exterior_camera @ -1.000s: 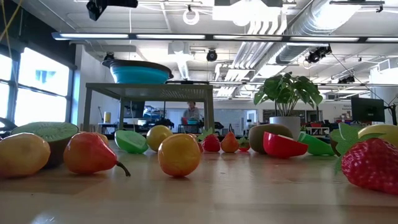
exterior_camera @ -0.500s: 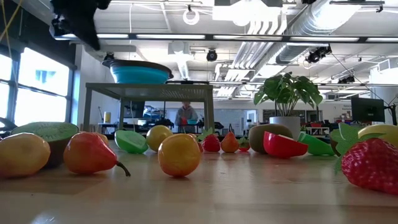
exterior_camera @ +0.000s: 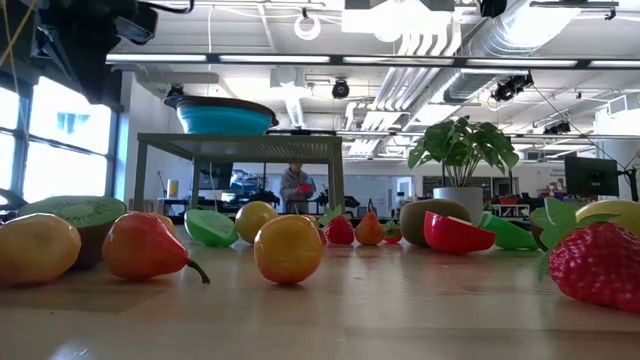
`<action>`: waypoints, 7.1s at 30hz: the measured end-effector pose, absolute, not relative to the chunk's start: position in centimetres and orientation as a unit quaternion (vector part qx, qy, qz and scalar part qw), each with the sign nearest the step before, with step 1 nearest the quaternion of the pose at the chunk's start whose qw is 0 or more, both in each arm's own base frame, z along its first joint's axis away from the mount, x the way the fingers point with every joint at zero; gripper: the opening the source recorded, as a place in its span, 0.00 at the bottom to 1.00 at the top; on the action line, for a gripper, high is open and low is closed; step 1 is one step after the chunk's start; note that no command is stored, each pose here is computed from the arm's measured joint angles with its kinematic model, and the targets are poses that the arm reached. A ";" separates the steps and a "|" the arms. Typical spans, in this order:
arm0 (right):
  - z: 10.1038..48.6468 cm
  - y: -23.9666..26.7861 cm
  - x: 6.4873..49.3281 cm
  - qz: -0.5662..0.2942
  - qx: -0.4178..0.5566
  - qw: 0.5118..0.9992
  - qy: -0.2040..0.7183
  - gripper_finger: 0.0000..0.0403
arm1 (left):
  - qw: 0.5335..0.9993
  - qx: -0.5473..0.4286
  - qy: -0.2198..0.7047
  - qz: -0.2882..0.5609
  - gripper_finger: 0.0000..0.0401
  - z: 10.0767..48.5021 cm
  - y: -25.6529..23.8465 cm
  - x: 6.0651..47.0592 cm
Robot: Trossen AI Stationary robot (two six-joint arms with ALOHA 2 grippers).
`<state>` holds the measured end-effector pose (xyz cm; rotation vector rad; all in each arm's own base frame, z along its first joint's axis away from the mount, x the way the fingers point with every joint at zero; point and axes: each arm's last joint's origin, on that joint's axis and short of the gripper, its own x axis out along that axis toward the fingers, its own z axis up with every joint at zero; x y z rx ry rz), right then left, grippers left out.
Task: Pick & Place Fruit
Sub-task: Put the orange pear into the strainer bowl on the shelf
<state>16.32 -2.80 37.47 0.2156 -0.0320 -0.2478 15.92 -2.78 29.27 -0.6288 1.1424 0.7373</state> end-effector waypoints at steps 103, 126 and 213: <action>37.4 -2.8 16.4 -0.128 0.131 0.983 -0.016 0.01 | 0.551 -0.547 0.428 0.463 0.34 15.1 -3.3 16.3; 37.4 -2.8 16.4 -0.127 0.130 0.983 -0.016 0.01 | 0.596 -0.584 0.428 0.348 0.32 17.5 -3.5 15.9; 36.5 -4.9 19.3 -0.210 0.118 0.970 -0.017 0.01 | 0.866 -0.316 0.062 0.383 0.32 39.7 12.0 13.9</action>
